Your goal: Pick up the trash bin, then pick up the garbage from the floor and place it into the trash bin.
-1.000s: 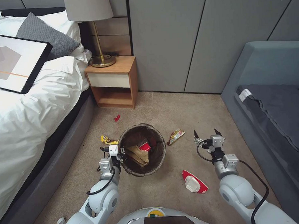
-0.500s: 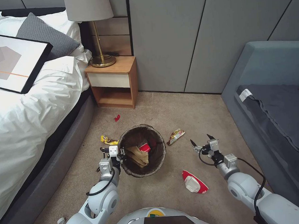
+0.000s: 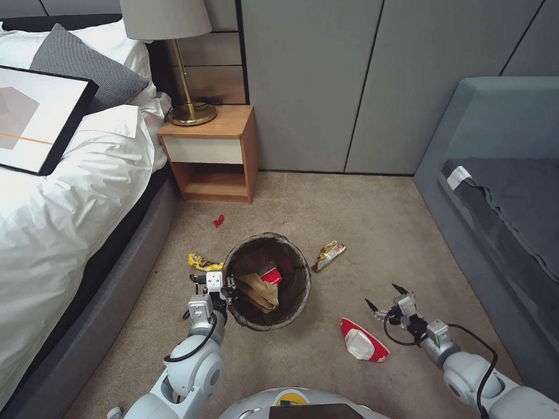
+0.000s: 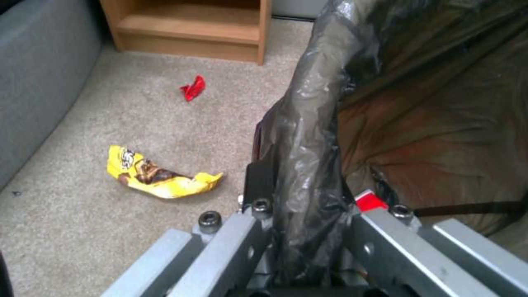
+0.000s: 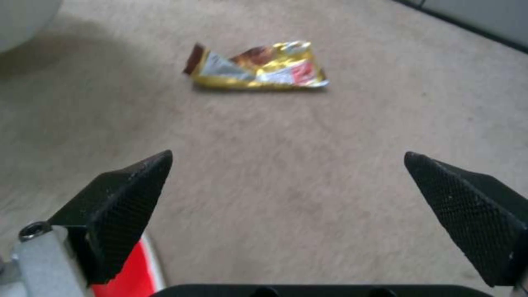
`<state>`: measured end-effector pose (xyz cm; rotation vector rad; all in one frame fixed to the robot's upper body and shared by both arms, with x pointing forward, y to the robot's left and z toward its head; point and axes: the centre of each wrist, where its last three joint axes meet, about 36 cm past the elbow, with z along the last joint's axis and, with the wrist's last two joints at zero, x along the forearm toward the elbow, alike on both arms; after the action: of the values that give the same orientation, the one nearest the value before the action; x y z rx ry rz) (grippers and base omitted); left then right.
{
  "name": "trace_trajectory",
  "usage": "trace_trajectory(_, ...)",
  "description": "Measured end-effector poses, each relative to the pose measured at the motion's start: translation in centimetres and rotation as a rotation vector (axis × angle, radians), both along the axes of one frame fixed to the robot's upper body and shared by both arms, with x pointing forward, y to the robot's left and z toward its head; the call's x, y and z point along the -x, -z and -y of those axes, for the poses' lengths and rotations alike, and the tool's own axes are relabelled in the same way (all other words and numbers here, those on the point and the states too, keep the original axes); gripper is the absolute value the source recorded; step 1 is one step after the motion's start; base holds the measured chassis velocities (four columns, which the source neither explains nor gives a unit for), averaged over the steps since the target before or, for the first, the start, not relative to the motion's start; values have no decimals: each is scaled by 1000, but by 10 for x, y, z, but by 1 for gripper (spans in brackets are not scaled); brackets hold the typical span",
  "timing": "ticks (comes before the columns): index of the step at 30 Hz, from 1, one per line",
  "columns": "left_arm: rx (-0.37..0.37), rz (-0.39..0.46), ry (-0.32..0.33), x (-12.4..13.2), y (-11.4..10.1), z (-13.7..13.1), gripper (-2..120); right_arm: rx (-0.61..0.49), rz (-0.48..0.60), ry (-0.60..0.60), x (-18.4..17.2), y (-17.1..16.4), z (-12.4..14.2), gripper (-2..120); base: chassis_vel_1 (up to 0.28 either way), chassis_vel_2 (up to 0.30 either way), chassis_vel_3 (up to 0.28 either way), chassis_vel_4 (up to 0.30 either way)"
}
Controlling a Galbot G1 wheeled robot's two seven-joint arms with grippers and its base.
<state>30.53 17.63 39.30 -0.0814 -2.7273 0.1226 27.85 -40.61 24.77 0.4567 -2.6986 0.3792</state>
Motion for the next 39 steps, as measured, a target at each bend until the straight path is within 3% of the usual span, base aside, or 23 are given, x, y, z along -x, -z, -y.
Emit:
trace_trajectory(19,7,3,-11,1,0,2,2,20,-83,-89,47,50,-32,100,0,0,0,0)
trace_trajectory(39,12,6,-13,1,1,4,2,70,-142,-113,57,92,-39,100,0,0,0,0)
